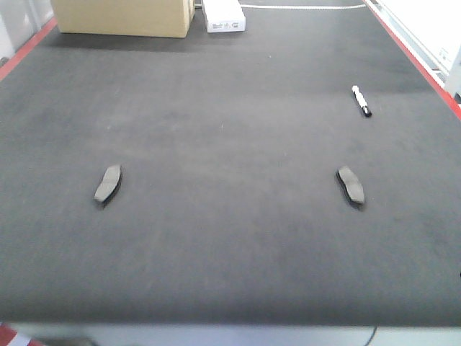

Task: Move and align brake pads A on conveyor
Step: 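Back away and turn the base from the conveyor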

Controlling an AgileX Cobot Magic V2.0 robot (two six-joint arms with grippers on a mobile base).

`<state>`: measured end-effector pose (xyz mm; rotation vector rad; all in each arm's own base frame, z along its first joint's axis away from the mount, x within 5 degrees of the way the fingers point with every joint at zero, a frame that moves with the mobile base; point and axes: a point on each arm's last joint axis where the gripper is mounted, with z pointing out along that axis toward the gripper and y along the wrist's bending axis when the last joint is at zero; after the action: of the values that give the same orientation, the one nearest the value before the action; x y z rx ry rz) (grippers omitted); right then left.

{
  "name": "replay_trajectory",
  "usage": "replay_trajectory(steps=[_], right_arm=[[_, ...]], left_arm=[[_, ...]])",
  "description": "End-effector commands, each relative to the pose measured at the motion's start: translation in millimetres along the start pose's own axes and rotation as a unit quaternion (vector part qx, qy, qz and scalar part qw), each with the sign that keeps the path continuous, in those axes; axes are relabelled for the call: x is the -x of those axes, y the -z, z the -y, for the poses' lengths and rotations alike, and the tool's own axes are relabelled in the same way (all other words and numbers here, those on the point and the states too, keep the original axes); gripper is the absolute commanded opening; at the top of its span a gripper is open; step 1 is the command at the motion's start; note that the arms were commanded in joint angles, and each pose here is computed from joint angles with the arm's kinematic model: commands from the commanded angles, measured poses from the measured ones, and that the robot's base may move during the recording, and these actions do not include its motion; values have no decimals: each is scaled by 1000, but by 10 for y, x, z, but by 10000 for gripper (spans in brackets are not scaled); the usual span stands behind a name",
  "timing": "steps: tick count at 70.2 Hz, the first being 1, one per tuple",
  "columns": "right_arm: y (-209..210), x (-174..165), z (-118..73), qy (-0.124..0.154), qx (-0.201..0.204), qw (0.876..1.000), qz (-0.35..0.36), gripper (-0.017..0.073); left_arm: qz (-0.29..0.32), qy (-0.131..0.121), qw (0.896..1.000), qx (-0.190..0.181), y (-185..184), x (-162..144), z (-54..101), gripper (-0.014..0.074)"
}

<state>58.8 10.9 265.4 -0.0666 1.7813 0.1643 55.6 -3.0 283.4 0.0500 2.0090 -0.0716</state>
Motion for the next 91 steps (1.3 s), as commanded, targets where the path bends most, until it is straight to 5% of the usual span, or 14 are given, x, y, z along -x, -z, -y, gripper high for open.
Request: replay_trajectory(steps=[1,91], right_arm=[[17,142,1,3,-3,999,45,470],[17,143,1,3,-3,999,45,470]], left_arm=[[40,2,999,-7,28,125,13,393],[40,2,999,-7,28,125,13,393]])
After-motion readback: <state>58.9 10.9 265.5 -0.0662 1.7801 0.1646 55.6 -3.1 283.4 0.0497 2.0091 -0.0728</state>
